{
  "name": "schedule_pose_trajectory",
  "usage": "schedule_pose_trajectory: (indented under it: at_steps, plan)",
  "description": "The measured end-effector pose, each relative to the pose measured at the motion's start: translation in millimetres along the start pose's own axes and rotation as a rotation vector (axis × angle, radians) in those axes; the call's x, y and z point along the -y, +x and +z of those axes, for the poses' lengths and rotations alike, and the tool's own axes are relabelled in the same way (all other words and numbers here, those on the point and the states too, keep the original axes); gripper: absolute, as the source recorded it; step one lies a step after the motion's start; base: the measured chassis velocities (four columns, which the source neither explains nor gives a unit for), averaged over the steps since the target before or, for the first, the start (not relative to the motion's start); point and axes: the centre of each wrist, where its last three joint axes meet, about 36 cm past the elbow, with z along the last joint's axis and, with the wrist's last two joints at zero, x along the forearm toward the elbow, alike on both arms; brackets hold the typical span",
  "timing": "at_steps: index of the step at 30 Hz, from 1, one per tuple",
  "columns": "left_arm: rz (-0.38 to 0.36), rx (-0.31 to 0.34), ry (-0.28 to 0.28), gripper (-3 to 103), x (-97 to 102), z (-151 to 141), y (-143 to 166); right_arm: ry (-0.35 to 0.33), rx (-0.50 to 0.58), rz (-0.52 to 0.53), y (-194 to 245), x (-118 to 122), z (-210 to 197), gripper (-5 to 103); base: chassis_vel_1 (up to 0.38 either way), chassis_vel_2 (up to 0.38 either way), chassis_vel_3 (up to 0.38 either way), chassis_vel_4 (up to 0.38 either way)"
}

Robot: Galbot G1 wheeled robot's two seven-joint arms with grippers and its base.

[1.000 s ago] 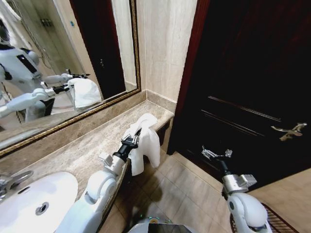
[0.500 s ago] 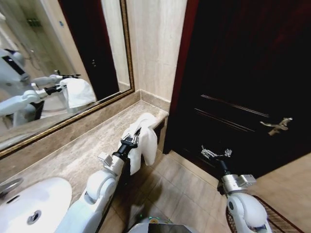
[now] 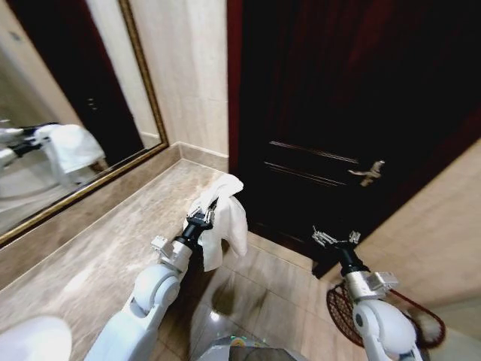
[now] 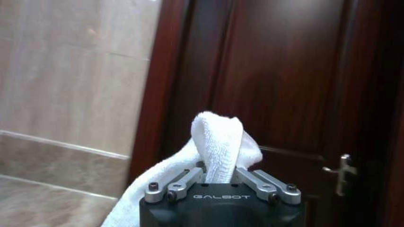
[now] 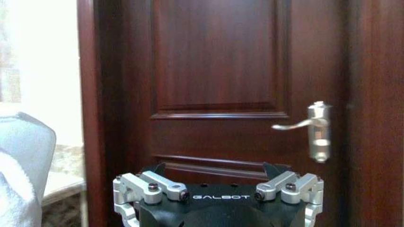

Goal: Discard the used towel into the hamper.

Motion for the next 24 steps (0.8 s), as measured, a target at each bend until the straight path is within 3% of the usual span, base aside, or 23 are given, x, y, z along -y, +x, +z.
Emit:
schedule_pose_trajectory:
  at_steps: [24]
  plan:
    - [-0.006, 0.015, 0.005, 9, 0.7, 0.7, 1.5, 0.001, 0.007, 0.001, 3.5, -1.0, -3.2, 100, -0.104, -0.101, -0.105, -0.105]
